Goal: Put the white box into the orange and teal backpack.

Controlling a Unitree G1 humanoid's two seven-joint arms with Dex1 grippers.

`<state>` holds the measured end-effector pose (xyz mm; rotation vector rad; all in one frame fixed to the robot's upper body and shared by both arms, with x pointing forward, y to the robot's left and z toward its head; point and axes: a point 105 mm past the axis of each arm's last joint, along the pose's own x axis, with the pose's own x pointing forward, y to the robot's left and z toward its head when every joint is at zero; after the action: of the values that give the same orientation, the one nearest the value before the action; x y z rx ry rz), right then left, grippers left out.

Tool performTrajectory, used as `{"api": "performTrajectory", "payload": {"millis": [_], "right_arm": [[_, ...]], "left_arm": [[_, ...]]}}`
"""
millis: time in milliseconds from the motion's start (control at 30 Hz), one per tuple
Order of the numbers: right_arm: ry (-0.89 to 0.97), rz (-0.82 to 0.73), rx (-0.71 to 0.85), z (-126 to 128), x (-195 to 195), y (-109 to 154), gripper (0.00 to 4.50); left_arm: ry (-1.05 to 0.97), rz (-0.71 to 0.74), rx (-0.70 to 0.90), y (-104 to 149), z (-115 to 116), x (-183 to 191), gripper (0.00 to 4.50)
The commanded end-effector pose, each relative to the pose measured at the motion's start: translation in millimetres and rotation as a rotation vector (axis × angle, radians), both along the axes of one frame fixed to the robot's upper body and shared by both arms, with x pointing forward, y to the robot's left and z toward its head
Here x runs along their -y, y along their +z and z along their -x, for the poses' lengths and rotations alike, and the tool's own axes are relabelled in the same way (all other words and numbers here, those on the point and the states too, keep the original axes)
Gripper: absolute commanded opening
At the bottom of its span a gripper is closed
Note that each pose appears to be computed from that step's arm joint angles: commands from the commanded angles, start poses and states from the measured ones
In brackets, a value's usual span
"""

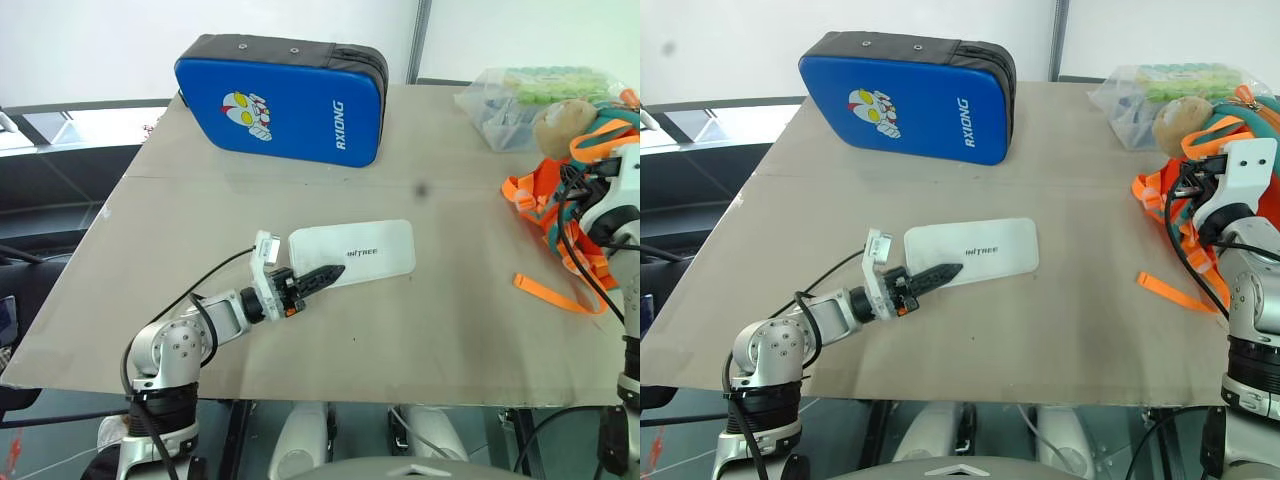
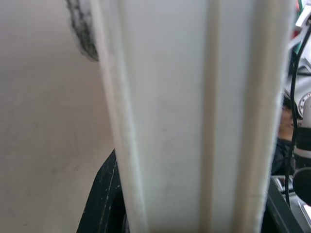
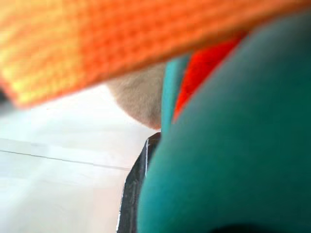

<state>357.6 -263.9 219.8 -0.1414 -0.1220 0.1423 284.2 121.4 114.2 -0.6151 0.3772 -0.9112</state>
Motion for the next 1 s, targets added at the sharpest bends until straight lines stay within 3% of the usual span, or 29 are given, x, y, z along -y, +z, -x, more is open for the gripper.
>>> {"api": "performTrajectory", "payload": {"millis": [33,233,500,633,767,867,1000], "right_arm": [[0.25,0.078,0.195,4,-38,56,0.04],[0.584,0.079,0.287,20,-81,108,0.04],[0.999,0.053,0.257,61,-136,127,0.04],[1.138,0.093,0.168,76,-157,111,0.04],[1.178,0.201,-0.065,75,-170,43,0.04],[1.22,0.211,-0.172,82,-170,12,0.04],[1.32,0.175,-0.225,101,-164,9,0.04]], "left_arm": [[0.094,0.005,0.163,30,-9,-13,1.14],[0.243,0.001,0.269,52,-19,-44,1.14],[0.407,-0.036,0.391,78,-20,-80,1.14],[0.434,-0.079,0.451,88,-14,-86,1.14],[0.392,-0.137,0.514,99,5,-90,1.14],[0.292,-0.208,0.556,104,22,-89,1.14],[0.163,-0.264,0.615,116,33,-84,1.14]]}}
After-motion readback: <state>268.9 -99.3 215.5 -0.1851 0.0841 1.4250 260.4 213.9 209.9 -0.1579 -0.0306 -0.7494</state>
